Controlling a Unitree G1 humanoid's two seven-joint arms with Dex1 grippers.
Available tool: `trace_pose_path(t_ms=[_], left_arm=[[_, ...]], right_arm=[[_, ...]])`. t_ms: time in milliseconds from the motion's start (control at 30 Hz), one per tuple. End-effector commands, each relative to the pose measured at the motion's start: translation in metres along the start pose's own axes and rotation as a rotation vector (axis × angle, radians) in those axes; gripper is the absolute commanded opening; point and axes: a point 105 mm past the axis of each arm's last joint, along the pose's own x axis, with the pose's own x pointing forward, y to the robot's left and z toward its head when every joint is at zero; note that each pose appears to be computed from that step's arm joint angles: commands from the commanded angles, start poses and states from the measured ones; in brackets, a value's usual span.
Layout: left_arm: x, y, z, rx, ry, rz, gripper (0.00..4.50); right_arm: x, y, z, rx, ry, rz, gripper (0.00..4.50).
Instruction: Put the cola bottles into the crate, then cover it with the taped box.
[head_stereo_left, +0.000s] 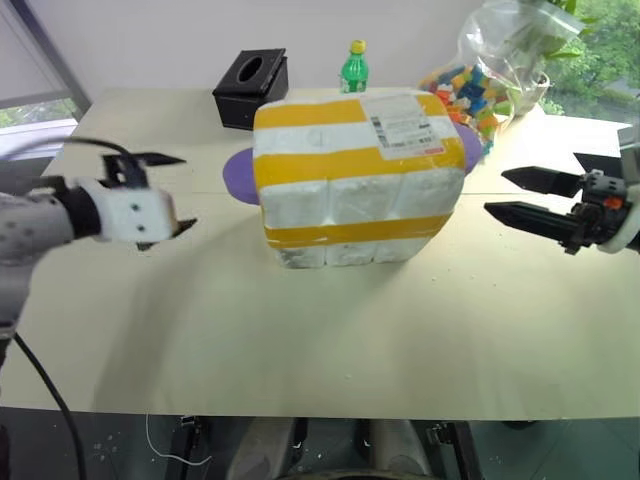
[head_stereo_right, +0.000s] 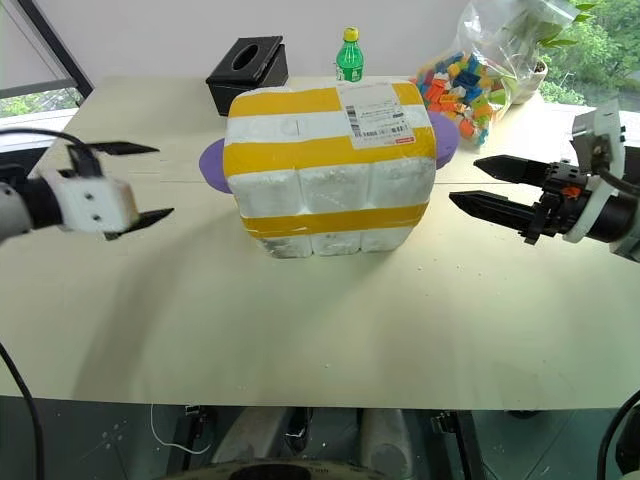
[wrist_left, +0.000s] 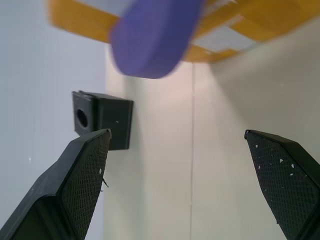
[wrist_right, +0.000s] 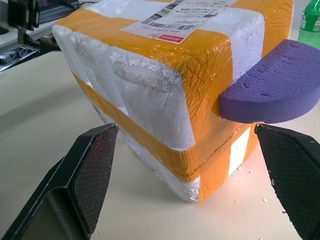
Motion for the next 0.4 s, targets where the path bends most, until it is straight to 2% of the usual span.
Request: trace_pose_path(t_ms=[33, 67, 100, 133, 267, 400], left_arm=[[-0.02, -0.001, 0.003, -0.548, -0.148, -0.084, 4.48], [-0.027, -0.006, 0.01, -0.778, -0.21, -0.182, 4.48], [-0.036, -0.009, 0.022, -0.894, -0.29, -0.279, 4.48], [-0.04, -0.012, 0.025, -0.968, -0.307, -0.351, 4.48], [-0.046, -0.02, 0.031, -1.04, -0.306, -0.461, 4.48], [-0.038, -0.02, 0.028, -1.012, -0.286, -0.447, 4.48]], right_arm=[[-0.006, 0.003, 0.011, -0.055, -0.015, -0.005, 4.5], [-0.006, 0.004, 0.01, -0.056, -0.007, -0.001, 4.5], [-0.006, 0.004, 0.009, -0.056, 0.003, 0.004, 4.5], [-0.006, 0.004, 0.005, -0.07, 0.032, 0.008, 4.5], [-0.006, 0.004, -0.002, -0.102, 0.087, 0.027, 4.5], [-0.004, 0.005, -0.002, -0.116, 0.095, 0.042, 4.5]])
